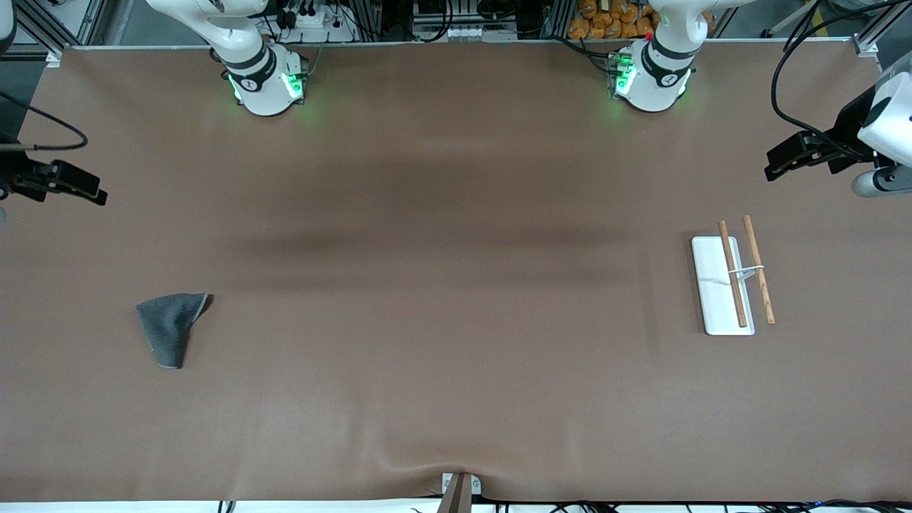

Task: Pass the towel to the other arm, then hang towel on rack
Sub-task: 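Reach the right gripper down to the grey towel and grasp it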

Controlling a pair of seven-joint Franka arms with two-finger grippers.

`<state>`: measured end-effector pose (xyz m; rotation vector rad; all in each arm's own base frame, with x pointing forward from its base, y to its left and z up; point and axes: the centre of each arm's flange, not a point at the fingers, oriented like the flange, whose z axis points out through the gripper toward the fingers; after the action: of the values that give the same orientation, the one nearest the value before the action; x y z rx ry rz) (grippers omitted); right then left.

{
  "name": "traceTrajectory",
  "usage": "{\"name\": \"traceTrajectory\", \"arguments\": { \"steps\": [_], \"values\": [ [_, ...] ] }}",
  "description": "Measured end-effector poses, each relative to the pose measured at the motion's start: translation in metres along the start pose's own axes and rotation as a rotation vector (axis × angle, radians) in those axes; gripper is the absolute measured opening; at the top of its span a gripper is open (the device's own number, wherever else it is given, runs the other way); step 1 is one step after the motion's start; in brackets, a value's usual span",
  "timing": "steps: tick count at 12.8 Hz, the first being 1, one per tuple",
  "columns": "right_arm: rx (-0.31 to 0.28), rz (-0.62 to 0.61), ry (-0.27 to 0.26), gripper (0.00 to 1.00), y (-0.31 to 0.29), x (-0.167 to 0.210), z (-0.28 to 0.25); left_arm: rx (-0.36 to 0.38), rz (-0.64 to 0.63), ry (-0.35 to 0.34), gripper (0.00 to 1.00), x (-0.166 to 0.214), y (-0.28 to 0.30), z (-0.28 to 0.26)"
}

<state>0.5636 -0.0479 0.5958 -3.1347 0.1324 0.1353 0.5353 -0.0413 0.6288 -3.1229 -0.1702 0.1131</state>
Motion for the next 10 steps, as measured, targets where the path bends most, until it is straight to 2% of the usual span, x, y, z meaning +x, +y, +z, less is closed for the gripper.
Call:
{"name": "traceTrajectory", "arguments": {
  "steps": [4, 7, 8, 10],
  "values": [
    [-0.005, -0.005, -0.023, 1.0, 0.005, 0.041, 0.056, 0.0, 0.0, 0.0, 1.0, 0.0, 0.0, 0.0],
    [-0.009, -0.044, -0.055, 1.0, 0.014, 0.074, 0.116, 0.0, 0.001, -0.001, 1.0, 0.0, 0.0, 0.001],
    [-0.011, -0.059, -0.048, 1.0, 0.021, 0.086, 0.137, 0.0, 0.0, -0.001, 1.0, 0.0, 0.0, 0.001],
    [-0.025, -0.124, -0.002, 1.0, 0.028, 0.111, 0.173, 0.0, 0.0, -0.001, 1.0, 0.0, 0.0, 0.001]
  ]
}}
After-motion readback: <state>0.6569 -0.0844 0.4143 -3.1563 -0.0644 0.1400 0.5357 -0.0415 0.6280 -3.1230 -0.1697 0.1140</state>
